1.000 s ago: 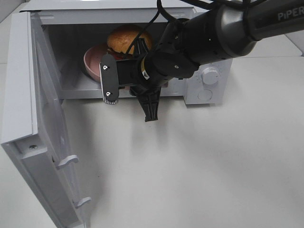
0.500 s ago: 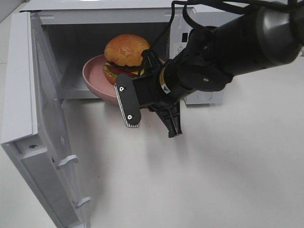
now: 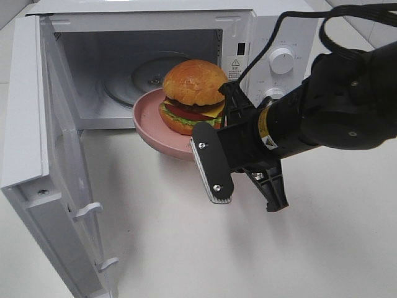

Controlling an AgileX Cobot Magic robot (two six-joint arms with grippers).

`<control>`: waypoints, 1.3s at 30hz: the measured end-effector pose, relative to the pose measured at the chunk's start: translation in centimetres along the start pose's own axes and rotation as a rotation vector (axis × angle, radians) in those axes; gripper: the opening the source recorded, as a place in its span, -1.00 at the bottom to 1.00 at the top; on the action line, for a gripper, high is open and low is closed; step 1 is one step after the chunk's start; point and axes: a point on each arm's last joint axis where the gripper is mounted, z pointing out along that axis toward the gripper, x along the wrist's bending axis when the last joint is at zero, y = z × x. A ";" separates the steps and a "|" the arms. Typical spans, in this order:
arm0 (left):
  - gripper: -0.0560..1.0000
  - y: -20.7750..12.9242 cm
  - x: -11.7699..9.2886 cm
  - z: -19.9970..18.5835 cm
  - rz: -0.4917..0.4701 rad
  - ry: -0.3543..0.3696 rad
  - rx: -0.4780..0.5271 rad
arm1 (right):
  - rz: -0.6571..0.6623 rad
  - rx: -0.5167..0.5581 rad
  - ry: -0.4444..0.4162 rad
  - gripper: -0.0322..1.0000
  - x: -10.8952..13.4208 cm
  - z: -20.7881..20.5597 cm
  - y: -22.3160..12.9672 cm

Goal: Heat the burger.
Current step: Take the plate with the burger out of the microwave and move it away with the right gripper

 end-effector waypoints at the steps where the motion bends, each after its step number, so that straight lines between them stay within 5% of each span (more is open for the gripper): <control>1: -0.89 0.0 0.0 0.0 0.000 0.000 0.000 | 0.000 0.000 0.000 -0.76 0.0 0.0 0.0; 22: -0.89 0.0 0.0 0.0 0.000 0.000 0.000 | 0.079 0.118 0.069 -0.76 6.4 -6.6 -2.9; 31: -0.89 0.0 0.0 0.0 0.000 0.000 0.000 | 0.456 0.243 0.098 -0.76 7.5 -7.8 -4.0; 39: -0.89 0.0 0.0 0.0 0.000 0.000 0.000 | 0.652 0.365 0.125 -0.76 8.2 -8.1 -4.7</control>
